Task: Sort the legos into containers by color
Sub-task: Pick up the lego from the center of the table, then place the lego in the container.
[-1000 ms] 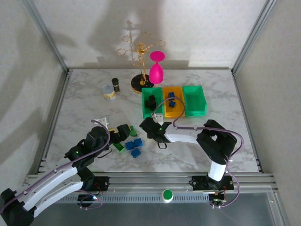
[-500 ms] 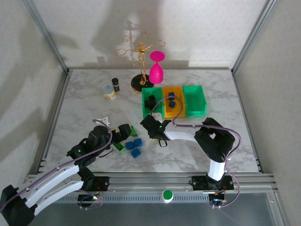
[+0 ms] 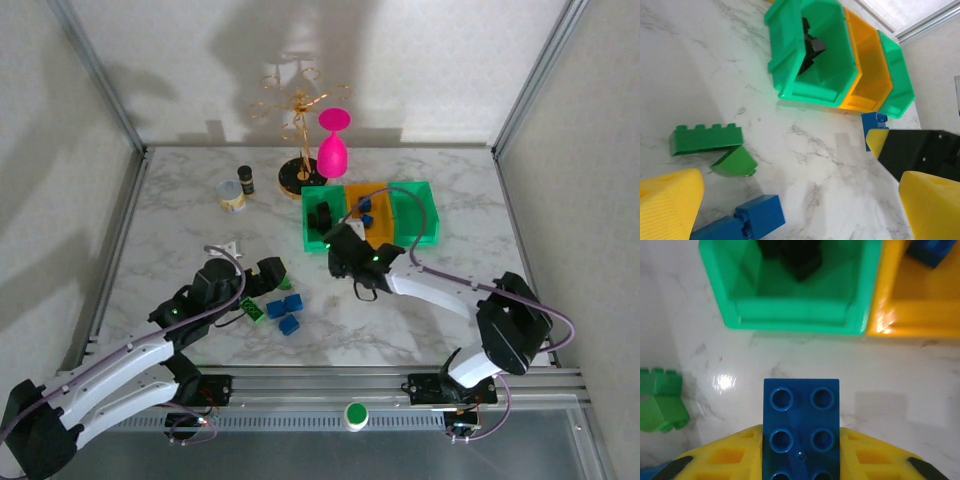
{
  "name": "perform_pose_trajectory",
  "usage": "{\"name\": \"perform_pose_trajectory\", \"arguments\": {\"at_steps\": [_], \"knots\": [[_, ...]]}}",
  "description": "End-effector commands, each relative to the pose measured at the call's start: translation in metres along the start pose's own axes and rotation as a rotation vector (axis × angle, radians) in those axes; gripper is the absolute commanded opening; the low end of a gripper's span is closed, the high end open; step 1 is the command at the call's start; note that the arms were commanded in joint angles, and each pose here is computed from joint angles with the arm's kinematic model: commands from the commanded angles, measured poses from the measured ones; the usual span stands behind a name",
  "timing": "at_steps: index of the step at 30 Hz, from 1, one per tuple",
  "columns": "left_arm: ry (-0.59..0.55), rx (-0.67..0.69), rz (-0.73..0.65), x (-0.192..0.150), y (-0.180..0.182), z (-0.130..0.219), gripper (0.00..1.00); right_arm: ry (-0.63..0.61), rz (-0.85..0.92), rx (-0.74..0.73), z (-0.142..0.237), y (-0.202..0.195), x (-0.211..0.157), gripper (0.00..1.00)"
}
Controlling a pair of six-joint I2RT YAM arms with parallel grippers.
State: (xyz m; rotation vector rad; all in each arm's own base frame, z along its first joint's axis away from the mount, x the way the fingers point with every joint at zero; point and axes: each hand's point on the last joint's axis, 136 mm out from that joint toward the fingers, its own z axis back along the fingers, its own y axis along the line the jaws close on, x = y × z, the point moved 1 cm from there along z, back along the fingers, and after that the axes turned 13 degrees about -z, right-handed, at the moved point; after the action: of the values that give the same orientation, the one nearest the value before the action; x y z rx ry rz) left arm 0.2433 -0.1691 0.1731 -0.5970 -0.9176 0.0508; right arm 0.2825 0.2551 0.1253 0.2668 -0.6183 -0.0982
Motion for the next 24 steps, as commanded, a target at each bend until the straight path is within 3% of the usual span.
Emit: {"name": "perform_pose_trajectory", "arguments": {"at_steps": [1,7,12,24], "knots": [[-0.062,-0.069,-0.014,0.026,-0.022,-0.001,1.00,-0.005,0.006,-0.050,-0.006,-0.021,0.021,0.34],[-0.079,-0.066,-0.026,0.039,-0.031,-0.012,1.00,-0.073,-0.016,-0.048,-0.032,-0.028,0.077,0.34],[-0.092,-0.072,-0.032,0.048,-0.038,-0.021,1.00,-0.079,-0.013,-0.070,-0.058,-0.036,0.103,0.33],[-0.090,-0.060,-0.057,0.054,-0.043,-0.038,1.00,-0.070,0.010,-0.103,-0.102,-0.052,0.127,0.33]]}}
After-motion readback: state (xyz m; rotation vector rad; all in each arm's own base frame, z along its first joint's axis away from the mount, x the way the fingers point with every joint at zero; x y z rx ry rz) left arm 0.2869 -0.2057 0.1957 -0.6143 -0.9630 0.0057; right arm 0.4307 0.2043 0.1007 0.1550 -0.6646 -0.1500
